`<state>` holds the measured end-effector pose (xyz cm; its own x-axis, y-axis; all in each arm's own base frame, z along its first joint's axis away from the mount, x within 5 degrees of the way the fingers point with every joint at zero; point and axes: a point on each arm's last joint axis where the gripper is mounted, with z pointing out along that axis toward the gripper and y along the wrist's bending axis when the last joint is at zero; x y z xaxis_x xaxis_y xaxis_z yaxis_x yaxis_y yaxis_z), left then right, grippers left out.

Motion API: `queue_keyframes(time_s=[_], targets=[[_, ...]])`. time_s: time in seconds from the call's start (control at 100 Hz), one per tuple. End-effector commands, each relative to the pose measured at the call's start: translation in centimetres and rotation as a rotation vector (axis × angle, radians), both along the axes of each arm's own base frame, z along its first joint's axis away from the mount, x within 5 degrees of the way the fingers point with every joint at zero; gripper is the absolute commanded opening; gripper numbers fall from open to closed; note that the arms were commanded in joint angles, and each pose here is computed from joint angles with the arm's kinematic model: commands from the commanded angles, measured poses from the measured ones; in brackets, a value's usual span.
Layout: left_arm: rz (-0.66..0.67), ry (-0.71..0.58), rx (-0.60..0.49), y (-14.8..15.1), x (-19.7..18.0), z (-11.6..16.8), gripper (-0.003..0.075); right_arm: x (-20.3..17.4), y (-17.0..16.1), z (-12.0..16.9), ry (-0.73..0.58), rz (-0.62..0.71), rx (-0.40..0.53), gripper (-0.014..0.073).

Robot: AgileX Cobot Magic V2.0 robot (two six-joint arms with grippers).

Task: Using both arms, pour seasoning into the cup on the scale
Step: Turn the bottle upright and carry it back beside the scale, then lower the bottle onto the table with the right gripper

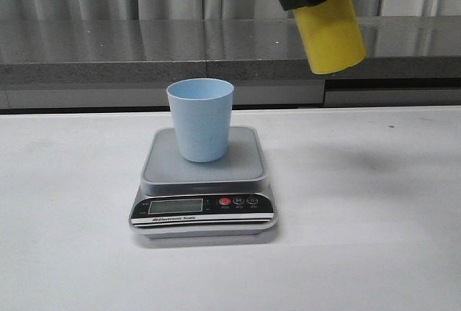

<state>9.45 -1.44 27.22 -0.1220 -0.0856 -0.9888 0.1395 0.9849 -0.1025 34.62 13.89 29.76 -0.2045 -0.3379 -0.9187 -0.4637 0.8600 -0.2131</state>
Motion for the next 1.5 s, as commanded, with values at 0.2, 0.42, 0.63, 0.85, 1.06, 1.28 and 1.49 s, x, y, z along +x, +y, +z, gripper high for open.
queue_keyframes(time_s=[0.2,0.42,0.63,0.85,1.06,1.28,1.49], targets=[[0.017,-0.092,-0.022,0.1,0.1,1.6,-0.002,-2.3,-2.8,-0.4,-0.162,-0.022,0.297,0.0268],[0.017,-0.092,-0.022,0.1,0.1,1.6,-0.002,-4.6,-4.3,-4.1,-0.288,-0.09,0.371,0.0268],[0.017,-0.092,-0.022,0.1,0.1,1.6,-0.002,-5.0,-4.4,-6.6,-0.241,-0.092,0.346,0.0268],[0.017,-0.092,-0.022,0.1,0.1,1.6,-0.002,-4.3,-4.1,-8.1,-0.246,-0.087,0.355,0.0268],[0.017,-0.092,-0.022,0.1,0.1,1.6,-0.002,-3.8,-3.8,-9.9,-0.224,-0.081,0.35,0.0268],[0.017,-0.092,-0.022,0.1,0.1,1.6,-0.002,-3.7,-3.4,-11.0,-0.222,-0.041,0.339,0.0268],[0.017,-0.092,-0.022,0.1,0.1,1.6,-0.002,-3.5,-3.2,-12.1,-0.218,-0.026,0.338,0.0268]])
